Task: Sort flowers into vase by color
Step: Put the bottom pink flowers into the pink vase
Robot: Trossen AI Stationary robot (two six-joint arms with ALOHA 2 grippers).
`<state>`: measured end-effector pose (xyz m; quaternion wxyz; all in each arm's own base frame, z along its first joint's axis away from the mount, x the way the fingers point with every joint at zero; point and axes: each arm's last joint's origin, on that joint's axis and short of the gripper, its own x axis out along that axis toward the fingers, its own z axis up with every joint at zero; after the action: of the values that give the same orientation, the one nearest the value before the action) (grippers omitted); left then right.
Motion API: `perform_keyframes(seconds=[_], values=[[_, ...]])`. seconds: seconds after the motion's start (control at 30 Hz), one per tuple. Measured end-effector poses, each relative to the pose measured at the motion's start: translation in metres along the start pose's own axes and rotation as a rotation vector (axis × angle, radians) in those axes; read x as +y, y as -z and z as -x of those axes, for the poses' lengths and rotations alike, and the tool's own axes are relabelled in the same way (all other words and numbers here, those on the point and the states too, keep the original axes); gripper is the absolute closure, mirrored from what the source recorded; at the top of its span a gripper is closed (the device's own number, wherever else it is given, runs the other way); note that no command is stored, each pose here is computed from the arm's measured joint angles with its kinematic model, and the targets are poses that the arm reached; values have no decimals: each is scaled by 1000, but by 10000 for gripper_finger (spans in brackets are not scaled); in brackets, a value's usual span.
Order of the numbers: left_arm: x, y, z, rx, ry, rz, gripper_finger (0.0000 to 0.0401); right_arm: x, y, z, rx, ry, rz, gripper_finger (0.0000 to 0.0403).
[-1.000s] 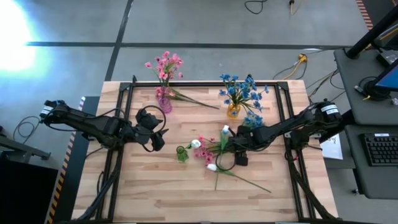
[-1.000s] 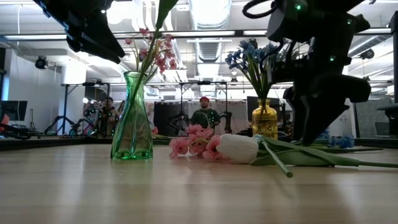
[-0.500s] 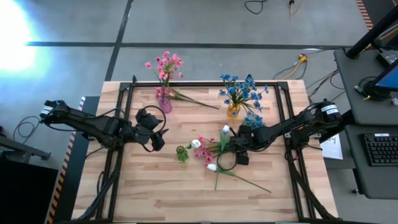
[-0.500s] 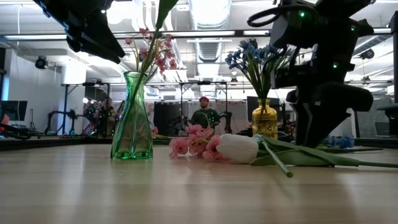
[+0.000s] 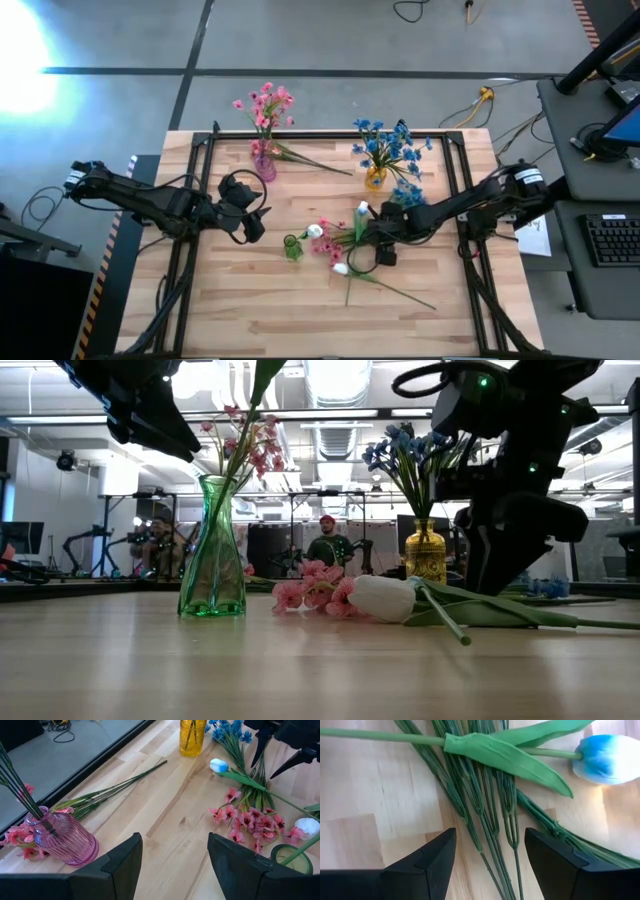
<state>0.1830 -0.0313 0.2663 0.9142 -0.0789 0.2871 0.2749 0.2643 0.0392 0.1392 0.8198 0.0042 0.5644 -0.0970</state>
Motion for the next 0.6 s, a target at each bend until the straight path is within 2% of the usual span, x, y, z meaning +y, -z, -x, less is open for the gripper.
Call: perform_keyframes(seconds=[0.17,0.3,0.6], values=[[0,0,0,0,0,0,190,3,1,-13,34,11,19,181],[0,0,0,1,0,0,190,4,3,-22,63,10,31,204],[0,0,0,1,0,-1,190,5,1,-17,43,-10,1,309]])
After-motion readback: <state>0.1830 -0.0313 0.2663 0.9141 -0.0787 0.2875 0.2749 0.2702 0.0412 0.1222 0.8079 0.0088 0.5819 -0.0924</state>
